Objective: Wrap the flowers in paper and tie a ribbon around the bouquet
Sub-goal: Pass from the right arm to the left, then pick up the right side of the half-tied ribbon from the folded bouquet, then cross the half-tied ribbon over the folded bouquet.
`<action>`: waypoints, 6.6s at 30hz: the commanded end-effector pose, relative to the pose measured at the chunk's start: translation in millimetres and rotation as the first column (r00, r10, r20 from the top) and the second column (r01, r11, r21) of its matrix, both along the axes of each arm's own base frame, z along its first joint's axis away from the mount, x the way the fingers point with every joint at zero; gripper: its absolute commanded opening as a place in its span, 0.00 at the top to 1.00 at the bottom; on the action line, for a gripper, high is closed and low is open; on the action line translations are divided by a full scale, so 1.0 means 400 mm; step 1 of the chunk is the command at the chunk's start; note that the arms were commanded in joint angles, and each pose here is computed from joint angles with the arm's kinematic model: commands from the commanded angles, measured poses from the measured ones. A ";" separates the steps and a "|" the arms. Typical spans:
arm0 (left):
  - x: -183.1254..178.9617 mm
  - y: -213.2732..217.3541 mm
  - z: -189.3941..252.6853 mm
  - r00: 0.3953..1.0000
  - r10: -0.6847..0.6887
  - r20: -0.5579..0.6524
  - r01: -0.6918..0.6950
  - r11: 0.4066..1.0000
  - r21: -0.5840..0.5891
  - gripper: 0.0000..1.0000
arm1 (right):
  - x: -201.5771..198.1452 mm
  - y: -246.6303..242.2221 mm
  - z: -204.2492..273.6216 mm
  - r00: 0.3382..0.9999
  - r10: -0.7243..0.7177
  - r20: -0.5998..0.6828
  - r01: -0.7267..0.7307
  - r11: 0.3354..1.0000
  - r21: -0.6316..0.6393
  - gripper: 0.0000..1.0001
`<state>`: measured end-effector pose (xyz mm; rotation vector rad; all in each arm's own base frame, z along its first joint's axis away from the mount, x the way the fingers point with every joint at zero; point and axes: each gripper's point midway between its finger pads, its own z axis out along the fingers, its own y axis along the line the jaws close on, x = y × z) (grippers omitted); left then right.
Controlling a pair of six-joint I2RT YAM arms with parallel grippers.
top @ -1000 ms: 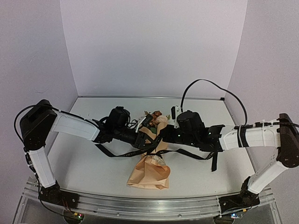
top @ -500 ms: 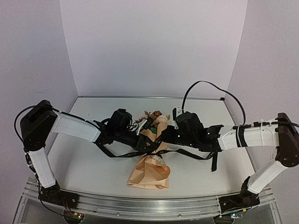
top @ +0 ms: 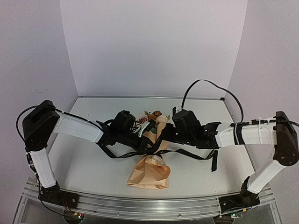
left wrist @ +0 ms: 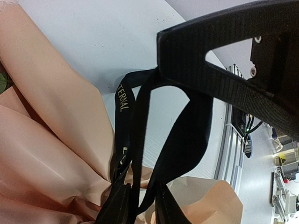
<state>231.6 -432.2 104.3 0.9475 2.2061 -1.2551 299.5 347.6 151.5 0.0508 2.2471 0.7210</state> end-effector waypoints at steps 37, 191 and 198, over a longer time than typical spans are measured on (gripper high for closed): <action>0.066 0.004 0.041 0.978 0.056 0.202 -0.061 0.998 0.020 1.00 | -0.118 -0.614 -0.245 0.708 -0.638 -0.303 0.527 0.762 -0.376 0.39; 0.174 0.093 0.133 0.880 0.358 0.312 -0.318 0.932 -0.172 0.53 | 0.045 -0.020 0.001 0.933 0.116 -0.342 -0.202 0.952 -0.229 1.00; 0.254 0.195 0.124 0.830 0.528 0.182 -0.518 0.849 -0.104 0.44 | 0.043 -0.014 -0.003 0.932 0.118 -0.342 -0.204 0.952 -0.229 1.00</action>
